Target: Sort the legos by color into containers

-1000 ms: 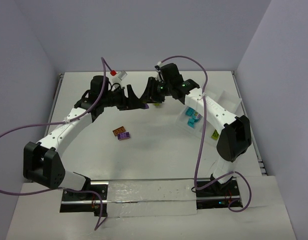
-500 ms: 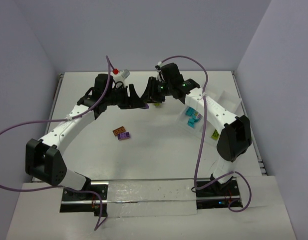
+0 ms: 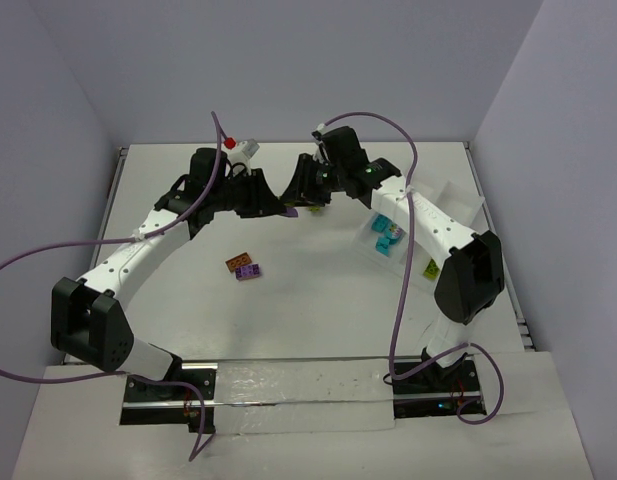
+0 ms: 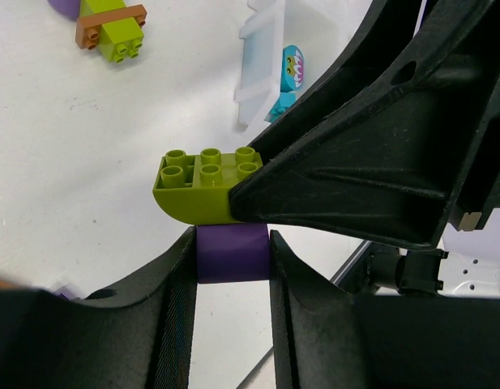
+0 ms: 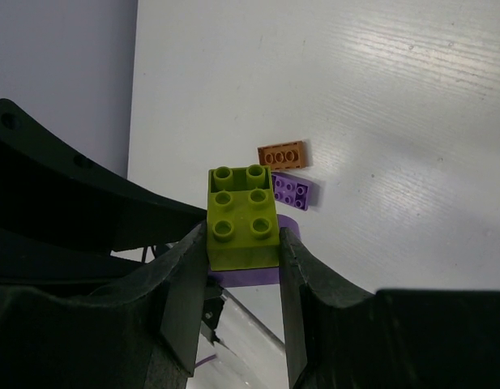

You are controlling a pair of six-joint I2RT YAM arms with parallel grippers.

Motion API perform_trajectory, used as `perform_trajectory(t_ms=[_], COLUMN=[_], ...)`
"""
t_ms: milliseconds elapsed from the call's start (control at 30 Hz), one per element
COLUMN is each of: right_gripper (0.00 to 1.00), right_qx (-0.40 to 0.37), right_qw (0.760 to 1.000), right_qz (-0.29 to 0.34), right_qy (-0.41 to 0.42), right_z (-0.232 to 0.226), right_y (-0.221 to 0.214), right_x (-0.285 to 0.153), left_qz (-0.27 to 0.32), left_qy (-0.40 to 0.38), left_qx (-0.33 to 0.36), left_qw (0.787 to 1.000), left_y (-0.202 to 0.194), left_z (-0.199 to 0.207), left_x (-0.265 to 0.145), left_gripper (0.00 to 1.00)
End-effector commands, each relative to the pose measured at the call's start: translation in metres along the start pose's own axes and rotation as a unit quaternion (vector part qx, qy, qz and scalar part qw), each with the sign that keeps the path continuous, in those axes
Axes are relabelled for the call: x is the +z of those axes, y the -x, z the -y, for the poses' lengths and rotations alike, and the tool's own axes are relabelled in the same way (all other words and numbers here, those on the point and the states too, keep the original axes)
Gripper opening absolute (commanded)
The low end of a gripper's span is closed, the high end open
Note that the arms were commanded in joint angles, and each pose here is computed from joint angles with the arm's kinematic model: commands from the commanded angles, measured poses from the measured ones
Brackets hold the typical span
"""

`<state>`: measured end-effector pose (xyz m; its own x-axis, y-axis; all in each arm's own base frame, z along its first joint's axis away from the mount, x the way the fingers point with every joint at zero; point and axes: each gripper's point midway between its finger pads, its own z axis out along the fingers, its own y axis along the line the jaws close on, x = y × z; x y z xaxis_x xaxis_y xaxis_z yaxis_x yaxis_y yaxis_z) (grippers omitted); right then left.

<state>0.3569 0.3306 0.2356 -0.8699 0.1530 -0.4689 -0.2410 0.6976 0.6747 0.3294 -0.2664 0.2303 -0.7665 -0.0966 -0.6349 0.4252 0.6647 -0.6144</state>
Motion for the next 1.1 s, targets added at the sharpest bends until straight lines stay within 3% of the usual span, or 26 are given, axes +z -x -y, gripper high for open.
perform_trajectory(t_ms=[0,300,567,700,867,1067], right_gripper=[0.00,0.00,0.00,0.00,0.00,0.00], right_qx=[0.002,0.030,0.054,0.074,0.131,0.182], right_qw=[0.998,0.992,0.980,0.955,0.908,0.874], right_qz=[0.060,0.119,0.167,0.200,0.234,0.247], right_qy=[0.015,-0.009,-0.093,-0.204,-0.321,-0.376], right_z=[-0.014,0.012,0.082,0.154,0.232,0.273], right_y=[0.024,0.056,0.073,0.053,0.005,-0.040], right_x=[-0.024,-0.037,-0.079,-0.132,-0.207,-0.230], left_qz=[0.010,-0.021,-0.015,-0.014,-0.011,-0.027], left_qy=[-0.024,-0.032,-0.021,-0.011,-0.069,-0.051], left_qx=[0.009,-0.004,-0.006,-0.014,-0.051,-0.041], left_qw=[1.000,0.999,1.000,1.000,0.996,0.997], left_y=[0.003,-0.022,-0.032,-0.030,-0.037,-0.033], left_z=[0.015,0.010,0.005,0.003,0.028,0.025], left_x=[-0.007,-0.007,-0.015,-0.014,-0.007,0.000], left_gripper=[0.00,0.00,0.00,0.00,0.00,0.00])
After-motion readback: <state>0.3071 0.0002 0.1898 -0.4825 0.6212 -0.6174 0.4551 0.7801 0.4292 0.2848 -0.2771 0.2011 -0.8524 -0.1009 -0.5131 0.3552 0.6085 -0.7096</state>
